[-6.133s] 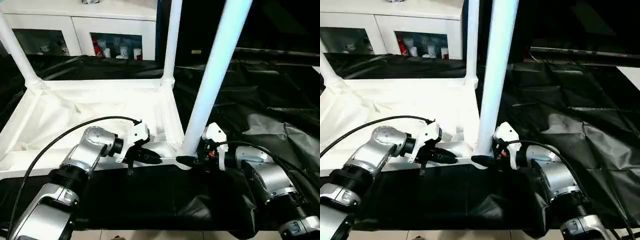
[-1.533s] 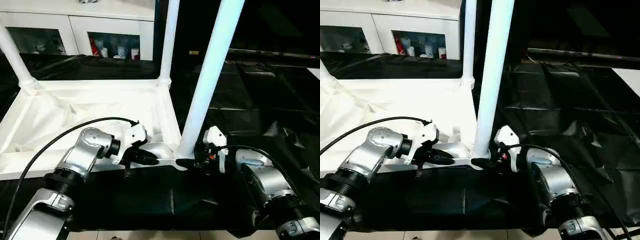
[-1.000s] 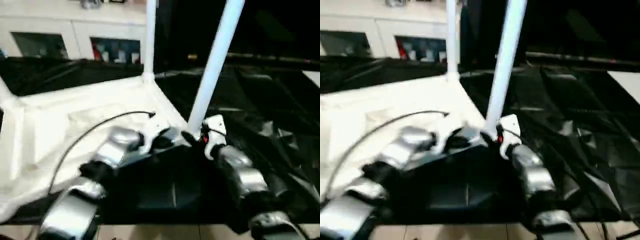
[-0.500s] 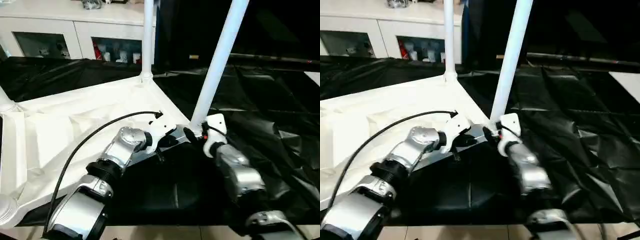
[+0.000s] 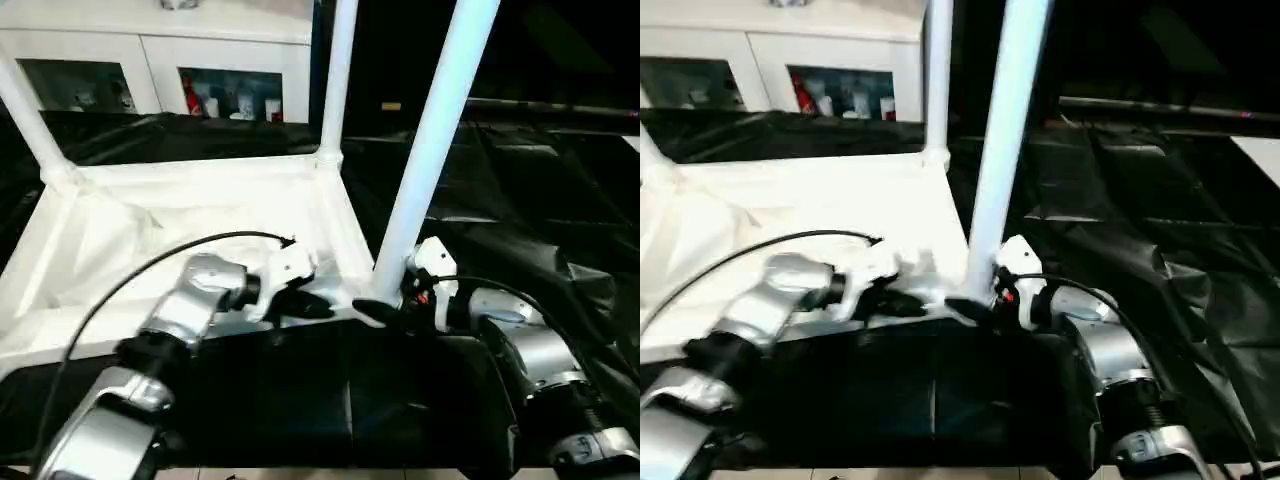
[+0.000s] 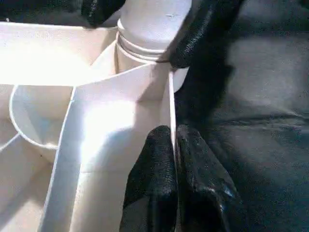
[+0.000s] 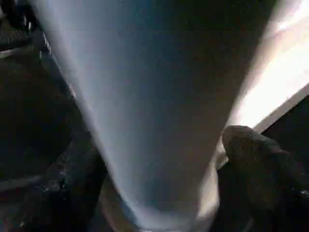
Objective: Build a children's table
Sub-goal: Rotate leg to tighten
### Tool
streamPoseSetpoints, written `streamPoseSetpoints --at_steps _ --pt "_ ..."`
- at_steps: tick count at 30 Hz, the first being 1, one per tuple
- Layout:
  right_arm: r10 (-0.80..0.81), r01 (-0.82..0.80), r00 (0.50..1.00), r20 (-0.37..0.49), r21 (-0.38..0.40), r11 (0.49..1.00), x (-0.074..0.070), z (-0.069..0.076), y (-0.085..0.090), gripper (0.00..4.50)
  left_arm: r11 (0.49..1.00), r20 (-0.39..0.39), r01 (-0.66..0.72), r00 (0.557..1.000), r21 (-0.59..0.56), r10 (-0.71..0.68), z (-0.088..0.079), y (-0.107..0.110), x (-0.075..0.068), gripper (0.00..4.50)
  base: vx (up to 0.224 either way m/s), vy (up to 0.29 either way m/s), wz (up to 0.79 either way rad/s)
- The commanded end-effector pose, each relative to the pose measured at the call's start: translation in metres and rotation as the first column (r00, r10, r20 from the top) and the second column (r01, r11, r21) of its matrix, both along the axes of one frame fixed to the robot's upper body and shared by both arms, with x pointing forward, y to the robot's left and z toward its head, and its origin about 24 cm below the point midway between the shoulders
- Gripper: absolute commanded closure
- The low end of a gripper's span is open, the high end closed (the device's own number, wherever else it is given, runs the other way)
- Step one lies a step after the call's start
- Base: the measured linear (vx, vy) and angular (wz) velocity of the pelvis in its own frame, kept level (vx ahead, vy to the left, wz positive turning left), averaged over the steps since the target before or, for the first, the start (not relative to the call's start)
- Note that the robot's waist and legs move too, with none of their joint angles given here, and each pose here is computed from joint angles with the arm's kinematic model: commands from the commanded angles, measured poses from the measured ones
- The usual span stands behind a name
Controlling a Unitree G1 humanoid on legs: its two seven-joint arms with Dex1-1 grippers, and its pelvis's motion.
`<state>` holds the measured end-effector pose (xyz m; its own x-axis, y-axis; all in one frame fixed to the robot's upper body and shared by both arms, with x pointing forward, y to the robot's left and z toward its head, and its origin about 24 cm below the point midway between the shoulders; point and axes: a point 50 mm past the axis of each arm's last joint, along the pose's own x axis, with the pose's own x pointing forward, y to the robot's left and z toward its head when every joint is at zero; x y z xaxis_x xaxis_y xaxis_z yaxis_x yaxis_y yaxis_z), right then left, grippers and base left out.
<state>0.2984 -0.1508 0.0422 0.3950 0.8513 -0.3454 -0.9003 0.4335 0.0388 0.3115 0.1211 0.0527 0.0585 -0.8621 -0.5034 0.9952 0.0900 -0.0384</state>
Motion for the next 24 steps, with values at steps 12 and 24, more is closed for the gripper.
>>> streamPoseSetpoints --at_steps 12,24 --pt "0.054 -0.055 0.998 -0.028 -0.023 0.998 -0.003 -0.006 0.002 0.80 0.999 -0.076 0.028 0.997 -0.037 -0.031 -0.010 -0.003 -0.009 4.50 0.000 0.000 0.00" --pt "-0.185 0.185 0.982 -0.020 -0.010 0.983 0.005 -0.024 -0.005 1.78 0.996 -0.053 -0.086 0.995 -0.027 0.085 -0.016 -0.007 -0.002 4.50 0.000 0.000 0.00"
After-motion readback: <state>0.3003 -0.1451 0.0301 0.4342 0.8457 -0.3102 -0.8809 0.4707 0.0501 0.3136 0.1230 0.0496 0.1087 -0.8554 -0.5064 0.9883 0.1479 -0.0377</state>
